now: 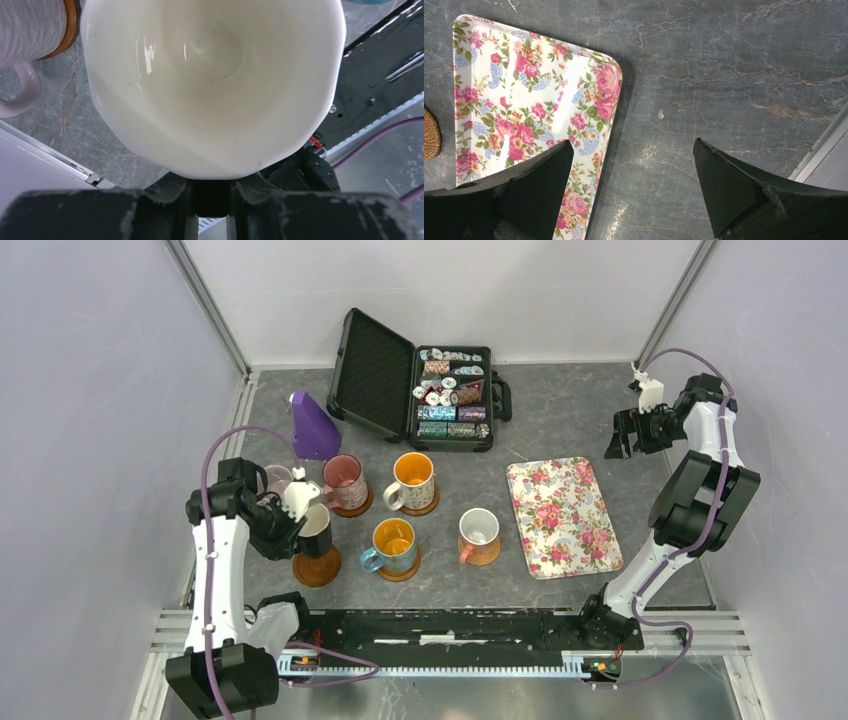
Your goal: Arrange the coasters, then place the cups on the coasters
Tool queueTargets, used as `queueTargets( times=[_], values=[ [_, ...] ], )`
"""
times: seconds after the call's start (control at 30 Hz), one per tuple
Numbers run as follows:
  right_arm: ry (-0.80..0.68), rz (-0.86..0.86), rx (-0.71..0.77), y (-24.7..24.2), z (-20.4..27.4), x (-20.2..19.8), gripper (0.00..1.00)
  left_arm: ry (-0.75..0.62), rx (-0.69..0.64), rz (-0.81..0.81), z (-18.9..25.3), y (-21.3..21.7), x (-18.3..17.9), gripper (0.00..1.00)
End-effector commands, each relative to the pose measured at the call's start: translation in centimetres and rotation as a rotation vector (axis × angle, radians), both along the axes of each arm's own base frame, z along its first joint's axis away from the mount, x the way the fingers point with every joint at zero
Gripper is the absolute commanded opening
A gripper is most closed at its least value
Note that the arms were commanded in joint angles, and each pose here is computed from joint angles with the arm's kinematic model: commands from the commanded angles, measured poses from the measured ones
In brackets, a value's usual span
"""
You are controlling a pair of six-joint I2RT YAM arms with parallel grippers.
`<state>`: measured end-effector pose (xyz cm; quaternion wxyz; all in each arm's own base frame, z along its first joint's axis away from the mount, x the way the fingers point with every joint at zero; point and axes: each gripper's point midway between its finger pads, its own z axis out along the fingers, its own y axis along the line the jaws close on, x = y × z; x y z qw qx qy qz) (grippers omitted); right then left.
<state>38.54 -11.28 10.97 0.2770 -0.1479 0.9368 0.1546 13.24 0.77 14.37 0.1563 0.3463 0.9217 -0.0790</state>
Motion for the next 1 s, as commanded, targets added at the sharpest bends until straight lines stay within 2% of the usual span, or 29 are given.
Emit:
queueTargets(
  times=[0.0,0.53,0.73,0.97],
  values=[
    [-0.057,-0.007,-0.032,-0.1,1.8,0.2,0.98,-0.078,0.050,-0.079,-1.0,1.0,1.7,0.02],
    [-0.041,-0.011,-0.042,-0.1,1.5,-0.4,0.98,-0.027,0.049,-0.085,-5.7,1.1,0.8,0.03],
    [-0.034,-0.010,-0.043,-0.1,1.1,-0.5,0.98,-0.022,0.073,-0.092,-6.1,1.5,0.5,0.10],
    [-0.028,-0.006,-0.040,-0.1,0.7,-0.5,0.98,-0.002,0.092,-0.152,-5.8,1.6,-1.1,0.09]
  ],
)
